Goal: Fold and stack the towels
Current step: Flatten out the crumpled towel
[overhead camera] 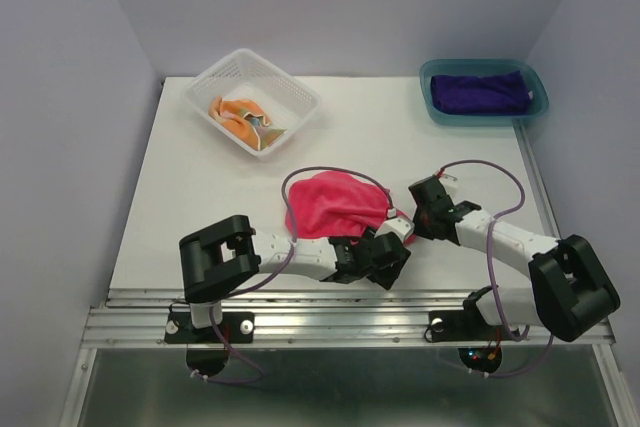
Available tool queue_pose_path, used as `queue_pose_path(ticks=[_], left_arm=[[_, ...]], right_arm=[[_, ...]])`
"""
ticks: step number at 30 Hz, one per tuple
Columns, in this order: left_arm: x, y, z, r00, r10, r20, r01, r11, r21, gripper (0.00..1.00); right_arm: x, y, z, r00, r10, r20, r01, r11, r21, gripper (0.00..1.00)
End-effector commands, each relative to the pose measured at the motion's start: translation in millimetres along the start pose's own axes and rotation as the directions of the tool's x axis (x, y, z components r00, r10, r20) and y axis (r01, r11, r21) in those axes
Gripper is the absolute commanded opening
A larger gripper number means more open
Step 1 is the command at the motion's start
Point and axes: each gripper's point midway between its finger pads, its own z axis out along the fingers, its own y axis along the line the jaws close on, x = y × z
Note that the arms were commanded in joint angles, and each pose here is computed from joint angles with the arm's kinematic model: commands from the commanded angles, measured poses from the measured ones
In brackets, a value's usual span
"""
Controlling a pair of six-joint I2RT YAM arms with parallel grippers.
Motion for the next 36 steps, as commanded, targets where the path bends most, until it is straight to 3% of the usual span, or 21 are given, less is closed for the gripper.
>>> queue_pose_path(ticks=[1, 10, 12, 15, 18, 19, 21, 26, 29, 32, 36], left_arm=[[1, -5, -5, 1.0, -0.017, -0.002, 0.017, 0.999, 0.028, 0.74], [28, 21, 8, 0.997, -0.021, -0.074, 0.014, 0.995, -0.101, 0.74], [35, 25, 11, 0.995, -0.015, -0.097, 0.003, 0.992, -0.126, 0.67], [37, 32, 12, 0.994, -0.022, -0.11, 0.003, 0.985, -0.171, 0.44], [40, 43, 10, 0.992, -0.057, -0.113, 0.027, 0.968, -0.25, 0.06], [41, 48, 9, 0.992, -0.06, -0.115, 0.026, 0.961, -0.275, 0.0], [40, 57, 4, 0.993, -0.064, -0.102, 0.027, 0.945, -0.325, 0.0], [5, 73, -31, 0.99, -0.124, 0.072, 0.142, 0.914, -0.379, 0.0], [-29, 77, -69, 0.96, -0.168, 0.223, 0.237, 0.915, -0.327, 0.0], [-59, 80, -107, 0.913, -0.197, 0.357, 0.297, 0.922, -0.25, 0.0], [-100, 86, -168, 0.811, -0.25, 0.529, 0.361, 0.925, -0.115, 0.0]], right_arm=[[-3, -9, -3, 1.0, 0.002, 0.03, -0.003, 0.999, 0.035, 0.06], [-5, -11, -5, 0.999, -0.005, 0.035, 0.004, 0.999, 0.04, 0.06], [-6, -11, -6, 0.999, -0.007, 0.04, 0.005, 0.999, 0.039, 0.06], [-8, -11, -8, 0.999, -0.004, 0.049, 0.003, 0.999, 0.038, 0.06], [-12, -13, -12, 0.998, 0.0, 0.066, -0.002, 0.999, 0.038, 0.06], [-13, -12, -13, 0.998, -0.001, 0.07, -0.002, 0.999, 0.038, 0.06], [-16, -13, -17, 0.996, 0.005, 0.085, -0.008, 0.999, 0.036, 0.06], [-31, -7, -30, 0.991, 0.024, 0.129, -0.025, 1.0, 0.002, 0.06], [-48, 2, -47, 0.983, 0.055, 0.173, -0.048, 0.998, -0.049, 0.01], [-70, 17, -73, 0.968, 0.102, 0.228, -0.07, 0.987, -0.145, 0.01], [-104, 36, -116, 0.932, 0.176, 0.318, -0.083, 0.955, -0.286, 0.01]])
